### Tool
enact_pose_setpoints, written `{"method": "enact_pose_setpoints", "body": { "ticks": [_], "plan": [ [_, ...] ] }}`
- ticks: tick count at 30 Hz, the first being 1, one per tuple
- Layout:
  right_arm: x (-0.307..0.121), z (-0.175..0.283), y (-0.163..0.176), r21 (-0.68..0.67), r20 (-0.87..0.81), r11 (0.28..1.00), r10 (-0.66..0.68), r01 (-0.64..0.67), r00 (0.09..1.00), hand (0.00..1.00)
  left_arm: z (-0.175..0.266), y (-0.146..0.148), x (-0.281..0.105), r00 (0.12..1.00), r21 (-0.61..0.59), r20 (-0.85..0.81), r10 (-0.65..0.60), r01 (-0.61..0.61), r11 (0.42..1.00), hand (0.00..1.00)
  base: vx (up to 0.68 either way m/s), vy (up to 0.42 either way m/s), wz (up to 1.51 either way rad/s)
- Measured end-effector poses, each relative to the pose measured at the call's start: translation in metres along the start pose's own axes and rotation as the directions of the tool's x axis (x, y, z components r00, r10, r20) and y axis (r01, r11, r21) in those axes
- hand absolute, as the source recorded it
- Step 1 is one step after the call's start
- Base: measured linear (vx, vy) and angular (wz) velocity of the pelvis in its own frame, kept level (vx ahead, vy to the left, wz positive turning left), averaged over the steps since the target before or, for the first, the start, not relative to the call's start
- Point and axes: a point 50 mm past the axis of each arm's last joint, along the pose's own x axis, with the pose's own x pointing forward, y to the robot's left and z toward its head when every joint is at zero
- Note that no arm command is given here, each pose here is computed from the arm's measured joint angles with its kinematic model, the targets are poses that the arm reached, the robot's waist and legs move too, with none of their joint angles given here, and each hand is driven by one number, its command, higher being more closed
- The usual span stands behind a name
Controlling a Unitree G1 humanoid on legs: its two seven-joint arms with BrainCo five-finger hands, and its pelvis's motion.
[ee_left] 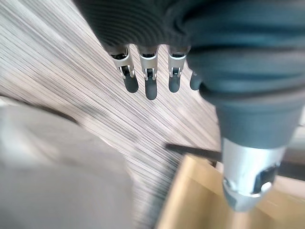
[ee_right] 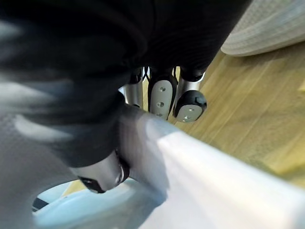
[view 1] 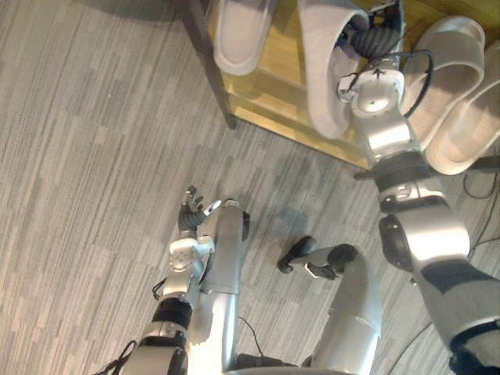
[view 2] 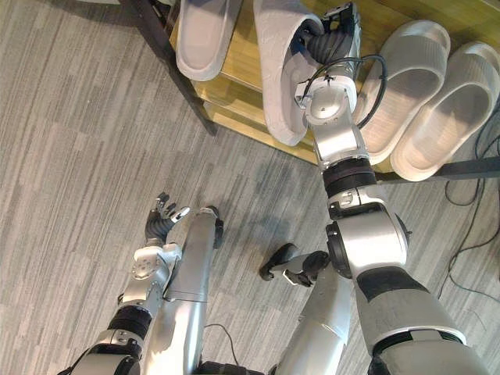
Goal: Organize the slippers on the shoe rack
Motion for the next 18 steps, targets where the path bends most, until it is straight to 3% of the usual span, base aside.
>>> {"method": "enact_pose_setpoints", "body": {
  "ticks": [3,18],
  "plan": [
    [0.004,-0.001,-0.01,-0.007,-0.008,0.999,-0.046,0.046,0.999,0.0,-0.024,0.009,-0.007,0.994,0.025,-0.107,0.026,-0.024,0.999,0.0,-0.01,0.001,0.19],
    [0.012,-0.002,-0.027,0.055,-0.049,0.987,-0.145,0.148,0.988,0.0,-0.026,0.01,-0.008,0.993,0.035,-0.114,0.025,-0.021,0.999,0.0,-0.02,0.008,0.02]
  ]
}}
